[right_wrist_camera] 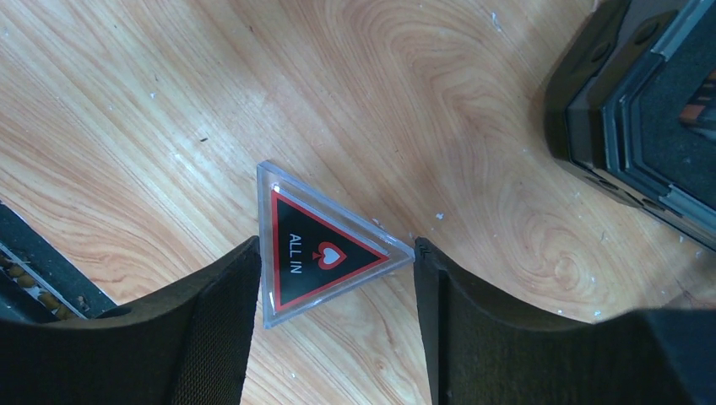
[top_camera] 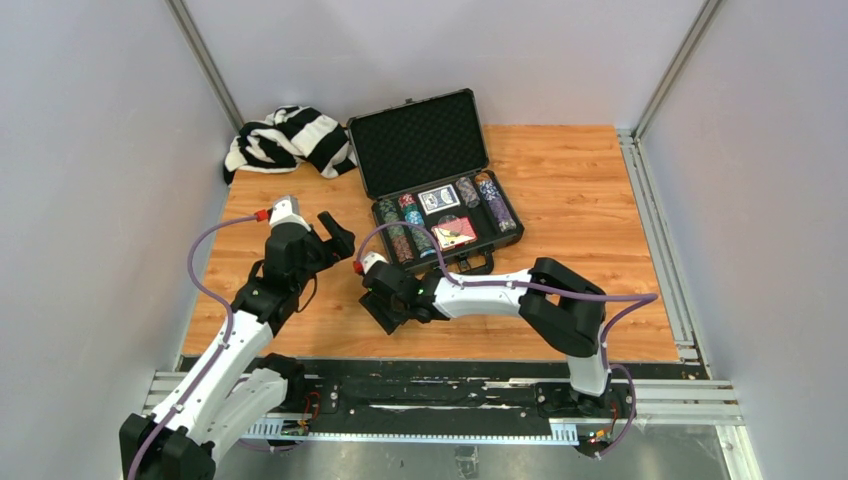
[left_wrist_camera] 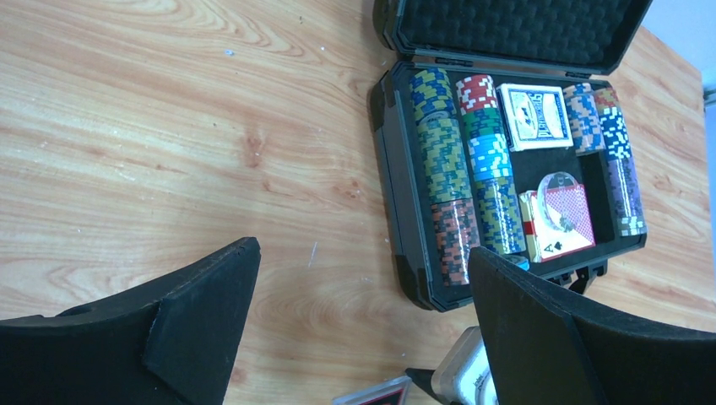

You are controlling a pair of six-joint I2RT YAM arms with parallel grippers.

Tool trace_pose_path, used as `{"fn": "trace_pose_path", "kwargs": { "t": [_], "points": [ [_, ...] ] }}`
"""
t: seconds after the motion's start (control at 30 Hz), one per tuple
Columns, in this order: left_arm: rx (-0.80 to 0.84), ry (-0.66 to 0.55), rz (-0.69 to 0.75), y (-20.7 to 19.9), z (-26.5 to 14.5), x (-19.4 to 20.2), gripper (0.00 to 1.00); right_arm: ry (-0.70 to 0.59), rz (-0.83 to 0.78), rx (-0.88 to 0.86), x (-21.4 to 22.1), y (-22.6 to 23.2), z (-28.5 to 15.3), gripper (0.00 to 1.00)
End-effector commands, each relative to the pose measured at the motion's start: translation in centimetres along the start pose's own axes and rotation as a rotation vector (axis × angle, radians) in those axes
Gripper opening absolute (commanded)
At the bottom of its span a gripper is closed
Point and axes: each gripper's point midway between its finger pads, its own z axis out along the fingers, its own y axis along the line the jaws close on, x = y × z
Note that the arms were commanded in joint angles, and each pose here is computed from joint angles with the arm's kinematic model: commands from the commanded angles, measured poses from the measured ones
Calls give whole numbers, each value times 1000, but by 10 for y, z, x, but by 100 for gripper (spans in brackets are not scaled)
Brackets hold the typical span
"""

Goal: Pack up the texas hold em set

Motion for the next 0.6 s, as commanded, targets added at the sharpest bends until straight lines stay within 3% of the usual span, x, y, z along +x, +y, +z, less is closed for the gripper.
{"fn": "trace_pose_path", "kwargs": {
  "t": [0.0,0.37,0.57],
  "points": [
    [3,-10,-2,1,1,-2,98,-27,6,21,-16,2,-16,56],
    [12,-51,-14,0,-9,-13,98,-117,-38,31,-56,-5,-53,56],
    [10,-81,-9,0,-18,-22,98,-168,-45,74,-82,-34,-74,56]
  ]
}}
